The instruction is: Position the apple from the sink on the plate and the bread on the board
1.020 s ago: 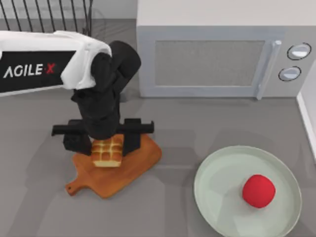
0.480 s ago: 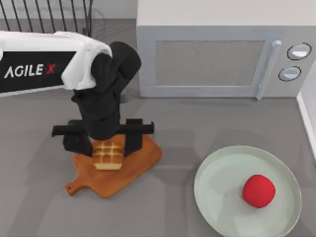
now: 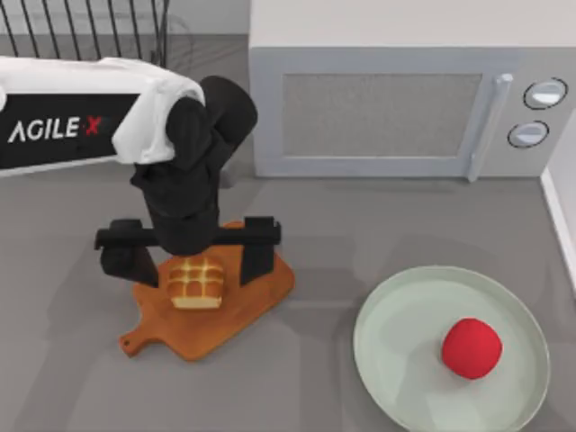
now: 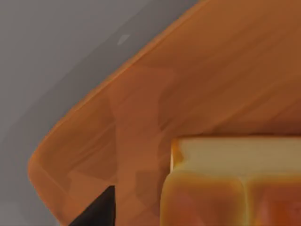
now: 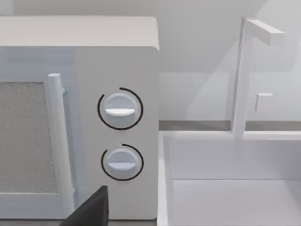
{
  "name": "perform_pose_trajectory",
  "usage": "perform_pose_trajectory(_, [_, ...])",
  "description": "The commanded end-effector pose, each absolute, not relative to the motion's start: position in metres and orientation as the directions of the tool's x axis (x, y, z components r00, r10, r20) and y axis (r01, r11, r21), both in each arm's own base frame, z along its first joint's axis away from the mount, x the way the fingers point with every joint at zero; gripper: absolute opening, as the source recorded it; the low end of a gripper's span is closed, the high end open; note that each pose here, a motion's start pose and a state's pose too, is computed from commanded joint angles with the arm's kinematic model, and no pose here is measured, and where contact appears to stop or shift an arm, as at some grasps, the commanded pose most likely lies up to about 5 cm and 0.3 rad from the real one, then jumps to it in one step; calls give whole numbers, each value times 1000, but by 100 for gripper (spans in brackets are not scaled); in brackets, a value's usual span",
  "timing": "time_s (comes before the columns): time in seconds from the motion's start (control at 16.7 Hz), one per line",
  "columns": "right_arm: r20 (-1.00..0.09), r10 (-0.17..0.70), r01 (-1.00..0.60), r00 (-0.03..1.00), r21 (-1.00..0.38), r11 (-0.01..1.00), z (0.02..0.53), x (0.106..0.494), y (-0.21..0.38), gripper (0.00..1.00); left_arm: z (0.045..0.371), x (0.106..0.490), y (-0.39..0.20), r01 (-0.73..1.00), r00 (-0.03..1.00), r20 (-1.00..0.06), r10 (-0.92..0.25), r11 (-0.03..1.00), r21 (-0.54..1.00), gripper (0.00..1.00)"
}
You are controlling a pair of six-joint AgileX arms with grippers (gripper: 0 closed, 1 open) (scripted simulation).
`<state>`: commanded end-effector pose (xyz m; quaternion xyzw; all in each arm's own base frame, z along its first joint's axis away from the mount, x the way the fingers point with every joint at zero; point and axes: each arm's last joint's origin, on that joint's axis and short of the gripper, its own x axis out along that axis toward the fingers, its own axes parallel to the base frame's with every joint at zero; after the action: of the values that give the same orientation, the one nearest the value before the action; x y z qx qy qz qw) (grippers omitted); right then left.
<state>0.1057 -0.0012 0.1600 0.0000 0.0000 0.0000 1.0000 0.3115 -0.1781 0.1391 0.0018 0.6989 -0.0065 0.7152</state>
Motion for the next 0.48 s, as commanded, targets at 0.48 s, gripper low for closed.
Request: perform_pose_trajectory(0.48, [0, 0, 0, 1000, 0, 1000, 160, 106, -1, 100, 162, 308, -165, 9, 118, -992, -52, 999, -51, 100])
